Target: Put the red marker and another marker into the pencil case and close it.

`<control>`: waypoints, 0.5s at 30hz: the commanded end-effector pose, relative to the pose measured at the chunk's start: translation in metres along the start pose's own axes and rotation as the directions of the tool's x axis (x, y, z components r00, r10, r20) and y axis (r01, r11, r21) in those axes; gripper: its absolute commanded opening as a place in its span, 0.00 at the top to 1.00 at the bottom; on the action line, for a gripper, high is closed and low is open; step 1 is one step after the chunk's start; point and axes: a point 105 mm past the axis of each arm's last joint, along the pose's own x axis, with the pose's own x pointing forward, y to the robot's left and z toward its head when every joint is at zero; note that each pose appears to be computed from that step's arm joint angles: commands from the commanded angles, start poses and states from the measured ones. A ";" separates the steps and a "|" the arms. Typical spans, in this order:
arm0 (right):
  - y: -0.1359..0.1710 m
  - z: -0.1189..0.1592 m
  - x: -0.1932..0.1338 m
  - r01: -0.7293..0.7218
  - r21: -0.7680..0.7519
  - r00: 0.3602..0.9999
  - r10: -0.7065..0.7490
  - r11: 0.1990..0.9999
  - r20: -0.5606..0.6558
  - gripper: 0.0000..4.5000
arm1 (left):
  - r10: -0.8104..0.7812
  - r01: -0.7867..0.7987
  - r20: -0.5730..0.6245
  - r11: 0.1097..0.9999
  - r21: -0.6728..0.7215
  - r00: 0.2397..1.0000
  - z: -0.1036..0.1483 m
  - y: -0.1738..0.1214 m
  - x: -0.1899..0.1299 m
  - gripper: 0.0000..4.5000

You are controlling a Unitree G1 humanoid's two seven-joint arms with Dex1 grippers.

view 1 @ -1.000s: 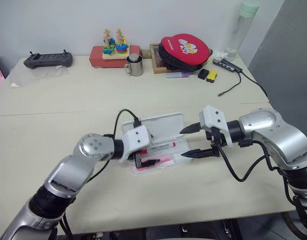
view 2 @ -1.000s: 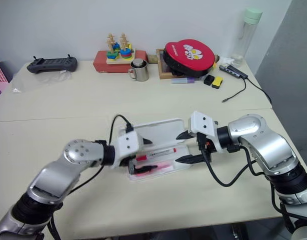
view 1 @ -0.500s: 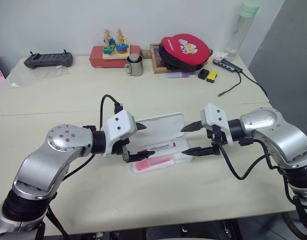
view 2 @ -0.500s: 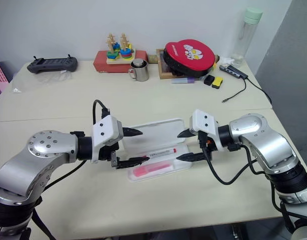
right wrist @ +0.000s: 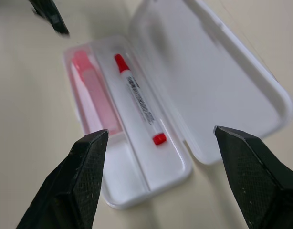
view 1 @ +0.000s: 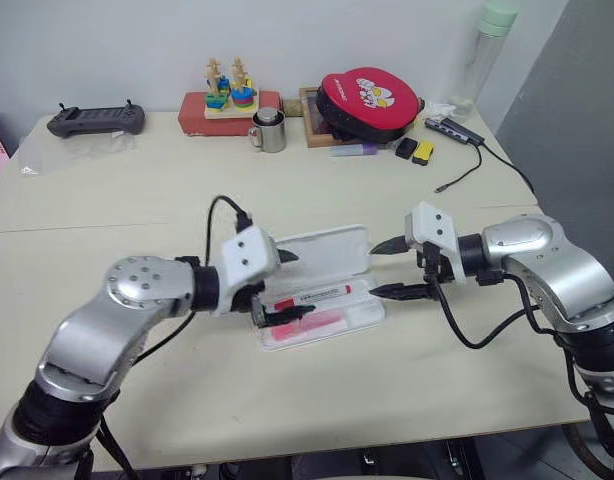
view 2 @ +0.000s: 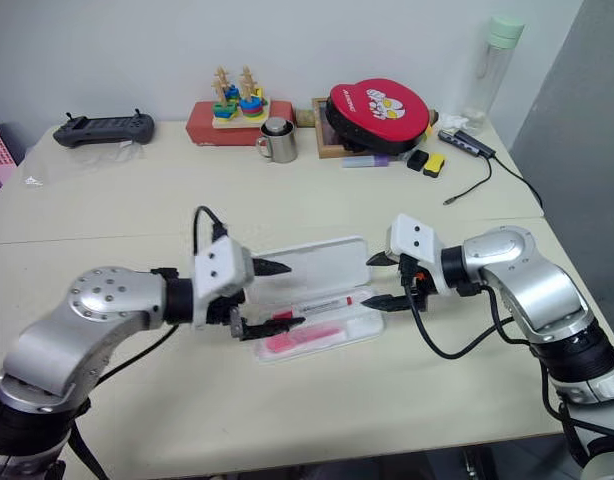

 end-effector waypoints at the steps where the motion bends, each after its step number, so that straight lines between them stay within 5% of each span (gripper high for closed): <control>1: -0.017 0.006 -0.008 0.071 -0.040 0.997 -0.070 0.997 0.008 0.17 | 0.051 -0.051 0.038 0.999 0.000 0.998 0.018 0.011 -0.024 0.01; 15: -0.084 -0.043 -0.020 0.312 0.009 0.945 -0.310 0.950 -0.101 0.17 | 0.133 -0.138 0.034 0.970 0.203 0.990 0.069 0.021 -0.032 0.01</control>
